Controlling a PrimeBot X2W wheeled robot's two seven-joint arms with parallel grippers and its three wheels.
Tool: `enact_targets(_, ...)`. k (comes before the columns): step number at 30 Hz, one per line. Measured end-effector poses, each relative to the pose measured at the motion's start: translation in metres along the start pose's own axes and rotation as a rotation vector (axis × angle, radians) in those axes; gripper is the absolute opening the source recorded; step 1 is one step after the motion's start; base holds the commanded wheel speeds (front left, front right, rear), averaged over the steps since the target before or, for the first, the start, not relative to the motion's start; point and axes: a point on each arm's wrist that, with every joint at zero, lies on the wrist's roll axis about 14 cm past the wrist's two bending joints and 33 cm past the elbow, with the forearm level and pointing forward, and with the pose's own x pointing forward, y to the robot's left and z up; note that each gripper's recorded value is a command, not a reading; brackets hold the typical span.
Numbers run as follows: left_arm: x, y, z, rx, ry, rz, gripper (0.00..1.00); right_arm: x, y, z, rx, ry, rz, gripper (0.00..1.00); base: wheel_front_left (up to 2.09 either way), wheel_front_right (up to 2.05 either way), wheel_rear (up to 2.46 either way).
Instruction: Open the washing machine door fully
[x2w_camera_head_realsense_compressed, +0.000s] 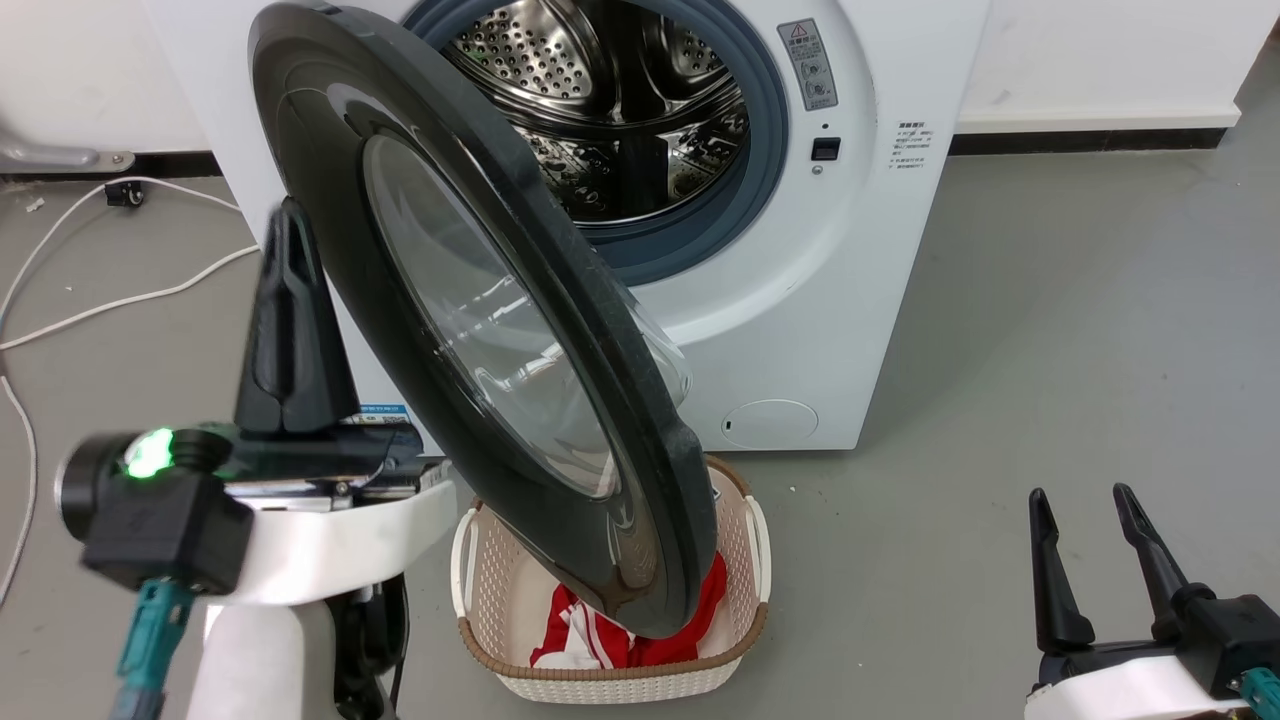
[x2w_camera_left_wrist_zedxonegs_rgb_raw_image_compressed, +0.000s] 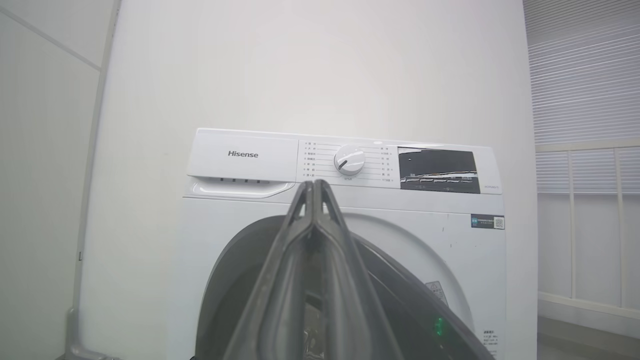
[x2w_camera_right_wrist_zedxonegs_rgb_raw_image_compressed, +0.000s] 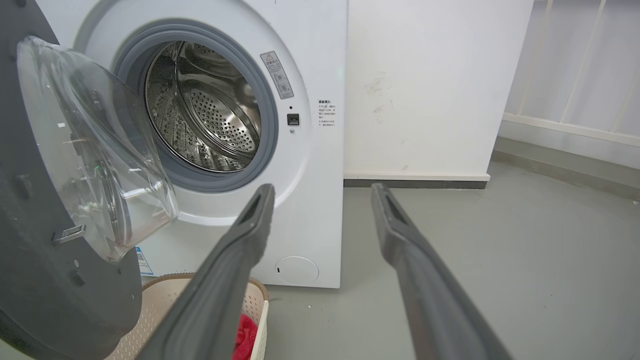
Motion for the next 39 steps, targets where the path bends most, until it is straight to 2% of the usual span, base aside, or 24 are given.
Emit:
enact_targets(8, 0.018, -0.05, 0.085, -0.096, -0.283, -0.15, 0.0, -0.001, -0.002, 0.001, 0.003, 0.001, -0.006, 1.0, 0.0, 0.0, 0.0)
enact_targets(14, 0.003, -0.12, 0.092, -0.276, -0.271, -0.382, 0.0, -0.002, -0.002, 0.001, 0.008, 0.002, -0.009, 1.0, 0.0, 0.0, 0.0)
enact_targets(19, -0.026, -0.175, 0.063, -0.402, -0.105, -0.554, 0.0, -0.004, -0.003, 0.001, 0.012, 0.003, -0.012, 1.0, 0.0, 0.0, 0.0)
enact_targets(24, -0.062, -0.198, 0.01, -0.442, 0.156, -0.611, 0.0, -0.004, -0.004, -0.002, 0.014, 0.014, -0.017, 1.0, 0.0, 0.0, 0.0)
enact_targets(32, -0.119, -0.185, -0.064, -0.394, 0.51, -0.565, 0.0, -0.004, -0.002, -0.008, 0.026, 0.031, -0.013, 1.0, 0.0, 0.0, 0.0)
enact_targets(39, -0.14, -0.169, -0.093, -0.354, 0.63, -0.499, 0.0, -0.002, 0.001, -0.014, 0.036, 0.048, -0.006, 1.0, 0.0, 0.0, 0.0)
